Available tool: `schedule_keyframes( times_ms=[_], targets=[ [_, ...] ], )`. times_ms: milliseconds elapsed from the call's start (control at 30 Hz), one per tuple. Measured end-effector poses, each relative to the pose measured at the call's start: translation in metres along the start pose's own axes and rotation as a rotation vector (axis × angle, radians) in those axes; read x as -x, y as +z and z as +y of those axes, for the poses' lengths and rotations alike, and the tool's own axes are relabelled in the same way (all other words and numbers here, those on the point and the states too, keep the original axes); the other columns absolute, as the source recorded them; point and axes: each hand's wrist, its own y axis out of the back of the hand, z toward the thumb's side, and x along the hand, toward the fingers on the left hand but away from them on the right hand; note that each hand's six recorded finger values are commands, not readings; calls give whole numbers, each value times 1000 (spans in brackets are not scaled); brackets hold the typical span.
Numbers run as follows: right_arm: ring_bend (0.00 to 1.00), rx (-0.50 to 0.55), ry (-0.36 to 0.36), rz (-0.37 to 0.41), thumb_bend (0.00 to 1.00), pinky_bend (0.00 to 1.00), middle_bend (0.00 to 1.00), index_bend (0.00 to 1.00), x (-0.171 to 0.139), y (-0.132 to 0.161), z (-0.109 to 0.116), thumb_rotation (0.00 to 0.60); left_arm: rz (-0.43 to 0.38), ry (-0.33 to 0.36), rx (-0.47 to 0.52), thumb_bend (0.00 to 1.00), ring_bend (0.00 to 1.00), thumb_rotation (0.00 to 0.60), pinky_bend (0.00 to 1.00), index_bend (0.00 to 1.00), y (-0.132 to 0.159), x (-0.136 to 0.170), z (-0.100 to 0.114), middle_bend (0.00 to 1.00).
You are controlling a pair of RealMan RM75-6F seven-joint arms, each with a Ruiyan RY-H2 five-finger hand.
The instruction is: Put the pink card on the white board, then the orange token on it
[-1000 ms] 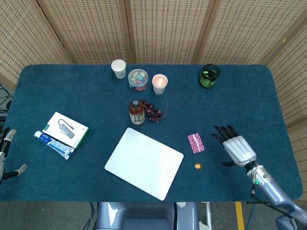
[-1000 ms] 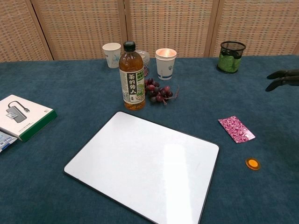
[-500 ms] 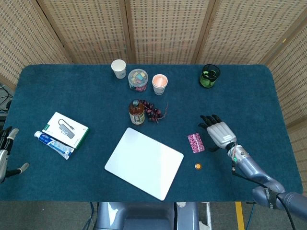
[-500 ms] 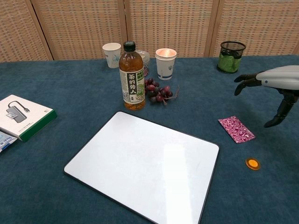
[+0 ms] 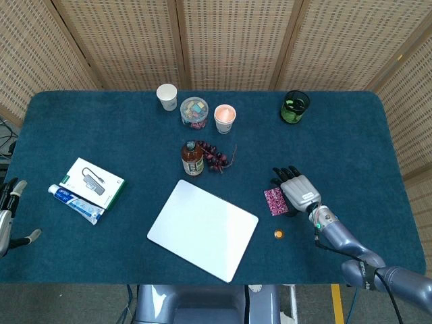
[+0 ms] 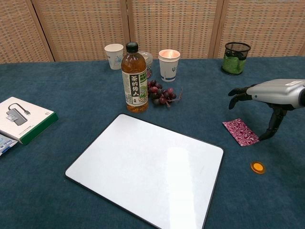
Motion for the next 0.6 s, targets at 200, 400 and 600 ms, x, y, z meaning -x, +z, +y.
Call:
schedule_keyframes(
  times_ms=[200,400,600],
  targets=[
    [0,-19,20,-14,1,0,0,183,7,3,-8,600,0,-3,0,0,0,600,0,0,0,-1,-1,0],
    [0,-30,37,-16,2,0,0,183,8,5,-13,600,1,-5,1,0,0,600,0,0,0,-1,-1,0],
    [0,-37,46,-17,2,0,0,215,11,7,-16,600,1,-8,0,0,0,600,0,0,0,-2,-1,0]
  ],
)
